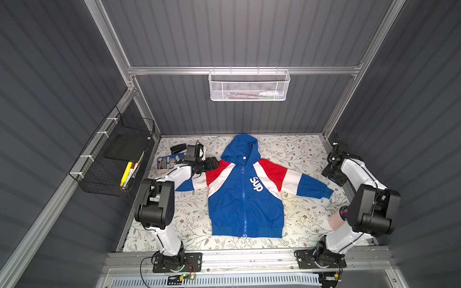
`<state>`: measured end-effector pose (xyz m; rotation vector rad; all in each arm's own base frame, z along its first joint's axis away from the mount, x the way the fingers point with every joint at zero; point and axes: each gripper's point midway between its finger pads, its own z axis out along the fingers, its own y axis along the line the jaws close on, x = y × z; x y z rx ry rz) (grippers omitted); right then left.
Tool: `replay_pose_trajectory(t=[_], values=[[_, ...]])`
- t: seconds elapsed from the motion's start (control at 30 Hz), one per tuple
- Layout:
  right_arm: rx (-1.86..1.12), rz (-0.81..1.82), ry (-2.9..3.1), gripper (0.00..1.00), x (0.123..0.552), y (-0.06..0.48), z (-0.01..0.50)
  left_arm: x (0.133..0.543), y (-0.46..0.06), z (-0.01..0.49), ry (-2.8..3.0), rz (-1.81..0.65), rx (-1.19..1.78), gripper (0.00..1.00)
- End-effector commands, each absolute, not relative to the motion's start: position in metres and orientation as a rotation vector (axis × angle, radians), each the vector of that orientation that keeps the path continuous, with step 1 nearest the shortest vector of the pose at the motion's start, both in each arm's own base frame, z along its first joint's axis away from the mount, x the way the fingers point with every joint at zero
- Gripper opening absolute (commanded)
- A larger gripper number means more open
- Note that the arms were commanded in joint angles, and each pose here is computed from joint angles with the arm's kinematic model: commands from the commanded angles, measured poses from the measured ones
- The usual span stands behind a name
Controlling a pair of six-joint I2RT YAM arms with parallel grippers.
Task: Unzip the jacket
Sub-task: Flatten out the jacket at the center of the board.
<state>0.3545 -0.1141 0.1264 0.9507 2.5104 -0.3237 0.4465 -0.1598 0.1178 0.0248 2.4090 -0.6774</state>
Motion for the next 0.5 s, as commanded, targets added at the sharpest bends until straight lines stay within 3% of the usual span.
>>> replay_pose_trajectory(t=[0.0, 0.23, 0.47], values=[[0.672, -0.262, 2.464, 0.64, 0.374, -0.059, 0.150, 0.439, -0.195, 0.132, 2.384, -0.711, 0.190, 0.85], [0.399, 0.566, 2.437, 0.57, 0.407, 0.111, 0.161, 0.436, -0.253, 0.120, 2.380, -0.887, 0.270, 0.75], [0.195, 0.760, 2.487, 0.47, 0.433, 0.199, 0.160, 0.454, -0.264, 0.111, 2.382, -0.921, 0.237, 0.62]])
